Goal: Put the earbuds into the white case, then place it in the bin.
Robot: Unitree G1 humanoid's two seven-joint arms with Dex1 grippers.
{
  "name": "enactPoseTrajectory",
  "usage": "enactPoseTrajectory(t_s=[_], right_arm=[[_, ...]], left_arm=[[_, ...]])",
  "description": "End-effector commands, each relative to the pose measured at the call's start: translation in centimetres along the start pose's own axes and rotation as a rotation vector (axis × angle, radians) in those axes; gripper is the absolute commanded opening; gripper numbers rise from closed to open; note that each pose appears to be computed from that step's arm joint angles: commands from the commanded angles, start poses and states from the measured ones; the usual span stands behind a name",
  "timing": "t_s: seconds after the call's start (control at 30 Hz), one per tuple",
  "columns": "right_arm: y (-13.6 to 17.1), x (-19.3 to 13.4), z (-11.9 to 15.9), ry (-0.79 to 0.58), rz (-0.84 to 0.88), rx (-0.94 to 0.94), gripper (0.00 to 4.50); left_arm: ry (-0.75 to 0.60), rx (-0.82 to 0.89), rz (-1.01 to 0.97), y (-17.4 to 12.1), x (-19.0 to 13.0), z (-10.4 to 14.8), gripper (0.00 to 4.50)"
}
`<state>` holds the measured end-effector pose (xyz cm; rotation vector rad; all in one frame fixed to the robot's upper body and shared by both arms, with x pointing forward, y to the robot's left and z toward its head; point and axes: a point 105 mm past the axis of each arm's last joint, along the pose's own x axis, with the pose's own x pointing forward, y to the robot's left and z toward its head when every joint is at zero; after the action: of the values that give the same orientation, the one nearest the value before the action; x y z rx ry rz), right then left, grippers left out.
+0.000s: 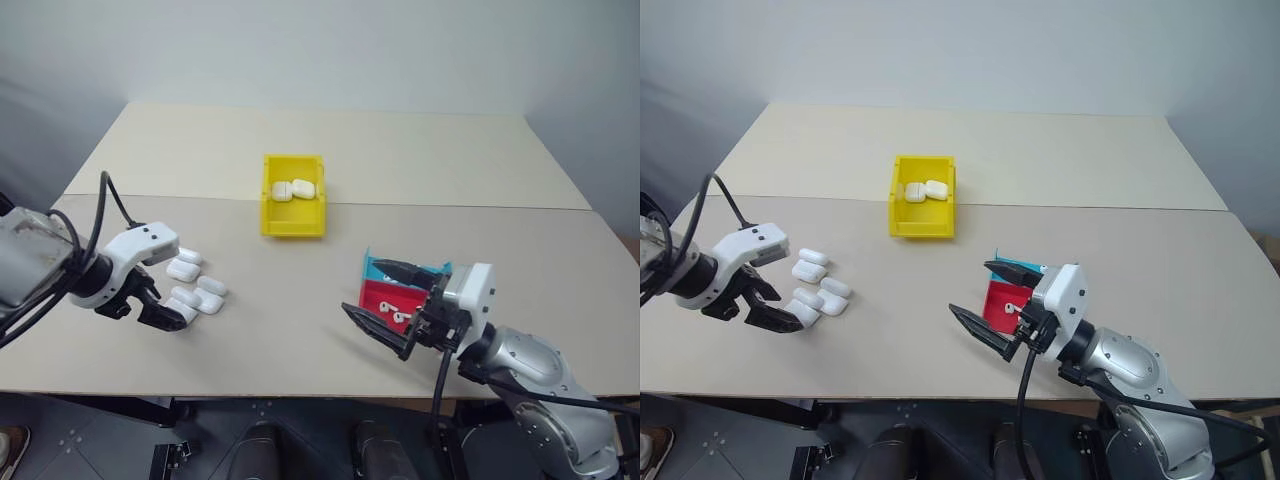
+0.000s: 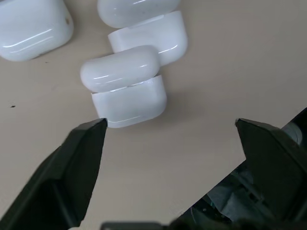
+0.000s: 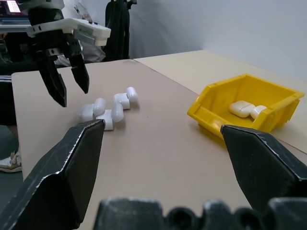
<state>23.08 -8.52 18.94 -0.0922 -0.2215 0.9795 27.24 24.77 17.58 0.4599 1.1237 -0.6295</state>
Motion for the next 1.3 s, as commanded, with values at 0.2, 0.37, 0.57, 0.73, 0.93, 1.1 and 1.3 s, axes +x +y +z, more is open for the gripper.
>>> enactPoseTrajectory(t_s=[0.2, 0.37, 0.57, 0.73, 0.93, 1.1, 1.3], right_arm=[[0.6, 0.1, 1.3, -0.057, -0.009, -0.04, 4.5], [0.7, 0.1, 1.3, -0.061, -0.013, -0.043, 4.5], [0.8, 0.1, 1.3, -0.062, -0.014, -0.045, 4.5], [0.9, 0.1, 1.3, -0.063, -0.013, -0.046, 4.5], [0.9, 0.1, 1.3, -0.061, -0.013, -0.045, 4.5], [0.9, 0.1, 1.3, -0.061, -0.016, -0.047, 4.5], [0.8, 0.1, 1.3, -0.063, -0.018, -0.05, 4.5]], left_arm=[[0.125, -0.12, 0.095, 1.2, 0.7, 0.4, 4.46], [0.174, -0.109, 0.09, 0.9, 1.6, 0.2, 4.46], [0.184, -0.143, 0.136, 1.6, 2.5, 0.3, 4.46], [0.193, -0.159, 0.144, 1.8, 3.5, 0.3, 4.46], [0.197, -0.178, 0.165, 2.2, 4.2, 0.4, 4.46], [0.18, -0.171, 0.175, 2.2, 4.6, 0.8, 4.46], [0.164, -0.145, 0.189, 2.1, 4.8, 0.9, 4.46]])
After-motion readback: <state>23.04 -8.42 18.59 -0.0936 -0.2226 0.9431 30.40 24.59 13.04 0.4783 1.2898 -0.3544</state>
